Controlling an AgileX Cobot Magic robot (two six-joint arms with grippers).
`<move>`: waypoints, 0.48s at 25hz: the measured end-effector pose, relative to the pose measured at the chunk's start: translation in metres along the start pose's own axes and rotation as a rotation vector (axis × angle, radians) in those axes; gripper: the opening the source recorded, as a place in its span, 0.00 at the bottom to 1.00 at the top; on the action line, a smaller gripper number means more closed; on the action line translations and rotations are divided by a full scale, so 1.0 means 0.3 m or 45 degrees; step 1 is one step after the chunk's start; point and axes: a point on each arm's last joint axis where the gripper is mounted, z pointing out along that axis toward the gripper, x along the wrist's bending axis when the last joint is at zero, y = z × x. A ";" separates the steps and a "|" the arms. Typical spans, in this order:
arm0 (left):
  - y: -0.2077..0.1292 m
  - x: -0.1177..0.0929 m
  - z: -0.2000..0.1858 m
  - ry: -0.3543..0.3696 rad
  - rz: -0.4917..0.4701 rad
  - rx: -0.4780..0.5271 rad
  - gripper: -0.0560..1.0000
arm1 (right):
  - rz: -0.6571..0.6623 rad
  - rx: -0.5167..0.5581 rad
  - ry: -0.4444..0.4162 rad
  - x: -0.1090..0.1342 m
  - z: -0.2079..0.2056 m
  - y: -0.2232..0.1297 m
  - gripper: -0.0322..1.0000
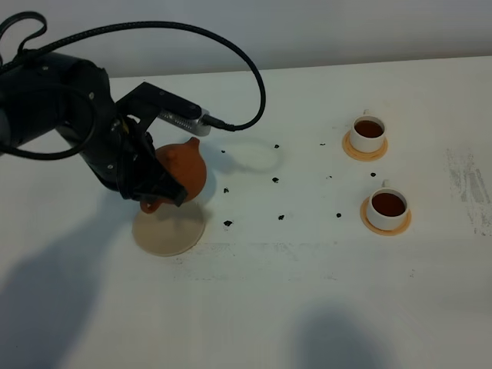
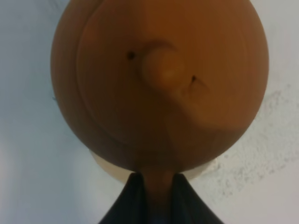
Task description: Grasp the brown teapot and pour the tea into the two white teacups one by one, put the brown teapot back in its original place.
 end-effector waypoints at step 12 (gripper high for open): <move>-0.091 0.015 0.059 -0.010 -0.080 0.085 0.14 | 0.000 0.000 0.000 0.000 0.000 0.000 0.49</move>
